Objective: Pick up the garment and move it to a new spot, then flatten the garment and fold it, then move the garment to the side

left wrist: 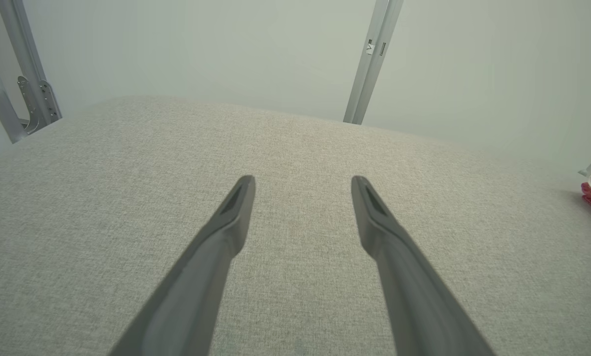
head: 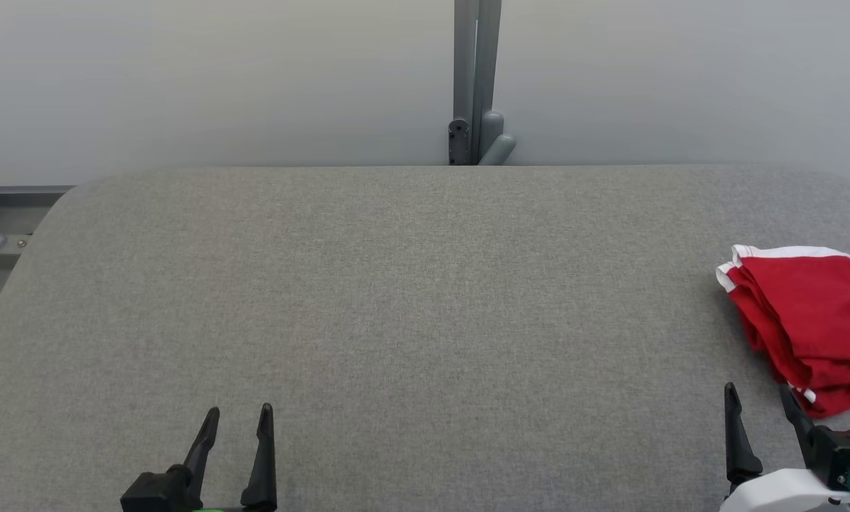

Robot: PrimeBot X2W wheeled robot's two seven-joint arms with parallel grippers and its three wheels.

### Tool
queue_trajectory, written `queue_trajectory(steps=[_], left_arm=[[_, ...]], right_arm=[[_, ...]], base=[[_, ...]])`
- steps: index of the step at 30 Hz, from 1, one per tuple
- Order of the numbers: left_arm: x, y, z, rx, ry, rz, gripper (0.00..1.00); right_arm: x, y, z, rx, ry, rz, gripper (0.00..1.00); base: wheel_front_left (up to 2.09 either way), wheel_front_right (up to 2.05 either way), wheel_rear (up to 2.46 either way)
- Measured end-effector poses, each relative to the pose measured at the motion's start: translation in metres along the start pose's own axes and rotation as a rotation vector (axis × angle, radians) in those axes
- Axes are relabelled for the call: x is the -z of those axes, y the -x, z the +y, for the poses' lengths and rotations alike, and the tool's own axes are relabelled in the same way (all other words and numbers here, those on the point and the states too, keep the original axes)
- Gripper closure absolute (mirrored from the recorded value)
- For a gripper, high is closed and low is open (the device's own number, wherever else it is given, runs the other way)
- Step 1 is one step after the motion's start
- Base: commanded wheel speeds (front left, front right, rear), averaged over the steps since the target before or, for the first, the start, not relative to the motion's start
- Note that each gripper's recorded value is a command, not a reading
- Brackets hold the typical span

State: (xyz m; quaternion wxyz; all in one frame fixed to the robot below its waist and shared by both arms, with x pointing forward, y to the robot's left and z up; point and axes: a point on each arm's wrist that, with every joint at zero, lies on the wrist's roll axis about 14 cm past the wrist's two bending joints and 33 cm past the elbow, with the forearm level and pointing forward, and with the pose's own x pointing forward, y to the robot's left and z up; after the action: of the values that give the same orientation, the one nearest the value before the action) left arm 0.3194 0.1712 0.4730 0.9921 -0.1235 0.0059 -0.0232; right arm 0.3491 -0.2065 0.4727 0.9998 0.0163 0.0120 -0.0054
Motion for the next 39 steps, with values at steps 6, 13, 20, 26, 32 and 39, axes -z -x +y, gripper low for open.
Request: queue_trajectory(steps=[6,13,20,26,32,39], left_arm=[[0.0,0.0,-0.001,0.002,0.0,0.0,0.0],[0.0,-0.002,-0.003,0.01,-0.001,0.001,0.0],[0.001,-0.003,-0.007,0.023,0.001,0.003,0.0],[0.002,-0.004,-0.008,0.026,0.003,0.007,0.0],[0.002,-0.004,-0.007,0.025,0.002,0.008,0.0],[0.003,-0.004,-0.006,0.021,0.003,0.009,0.0]], right_arm=[[0.001,0.001,-0.002,0.006,-0.002,0.002,0.0],[0.002,0.004,-0.005,0.016,-0.008,0.005,0.0],[0.002,0.005,-0.009,0.028,-0.009,0.004,0.0],[0.003,0.006,-0.01,0.034,-0.009,0.007,0.0],[0.004,0.006,-0.01,0.034,-0.009,0.01,0.0],[0.004,0.005,-0.009,0.03,-0.009,0.011,0.0]], base=[[0.0,0.0,0.0],[0.0,0.0,0.0],[0.0,0.0,0.0],[0.0,0.0,0.0],[0.0,0.0,0.0],[0.0,0.0,0.0]])
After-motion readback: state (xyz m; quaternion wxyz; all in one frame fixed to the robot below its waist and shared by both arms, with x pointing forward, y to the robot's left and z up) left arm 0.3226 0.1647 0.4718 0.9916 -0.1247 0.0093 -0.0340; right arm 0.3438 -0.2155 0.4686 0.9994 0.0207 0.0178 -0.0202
